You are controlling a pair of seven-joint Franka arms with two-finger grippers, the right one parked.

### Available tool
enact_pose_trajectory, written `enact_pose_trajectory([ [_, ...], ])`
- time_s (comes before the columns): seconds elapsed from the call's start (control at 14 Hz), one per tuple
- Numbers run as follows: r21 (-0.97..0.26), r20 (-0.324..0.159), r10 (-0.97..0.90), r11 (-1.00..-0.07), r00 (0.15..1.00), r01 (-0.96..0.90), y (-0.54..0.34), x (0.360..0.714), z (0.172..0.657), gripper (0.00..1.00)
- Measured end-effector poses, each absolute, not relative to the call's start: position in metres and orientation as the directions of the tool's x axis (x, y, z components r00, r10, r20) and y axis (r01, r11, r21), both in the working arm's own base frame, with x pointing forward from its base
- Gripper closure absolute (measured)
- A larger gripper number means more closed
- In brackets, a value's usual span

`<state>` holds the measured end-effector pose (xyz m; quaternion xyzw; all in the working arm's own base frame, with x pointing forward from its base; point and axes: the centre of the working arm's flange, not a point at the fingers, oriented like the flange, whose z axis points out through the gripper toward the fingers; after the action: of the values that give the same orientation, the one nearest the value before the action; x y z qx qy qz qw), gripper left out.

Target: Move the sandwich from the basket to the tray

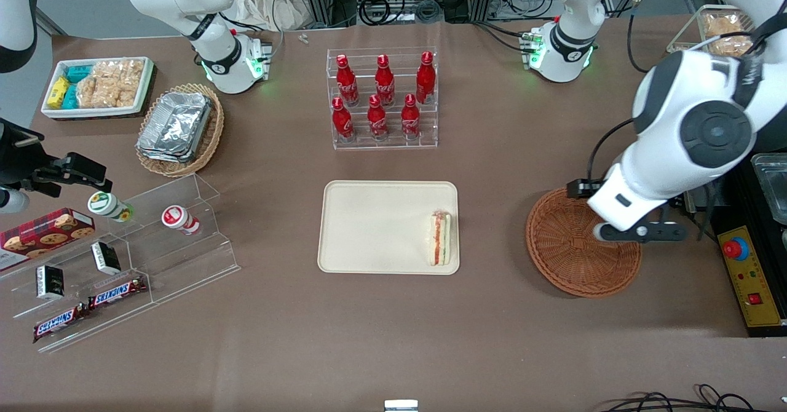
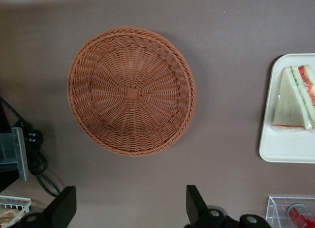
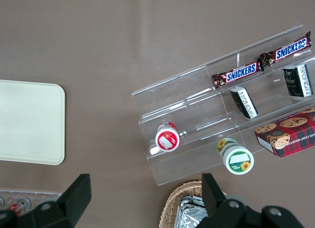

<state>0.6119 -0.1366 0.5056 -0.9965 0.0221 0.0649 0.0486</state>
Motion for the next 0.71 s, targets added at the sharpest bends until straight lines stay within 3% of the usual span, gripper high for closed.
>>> enact_pose_trajectory([
  [0.71,-0.091,-0.116,-0.051,-0.994,0.992,-0.062,-0.131,0.61,0.494,0.0],
])
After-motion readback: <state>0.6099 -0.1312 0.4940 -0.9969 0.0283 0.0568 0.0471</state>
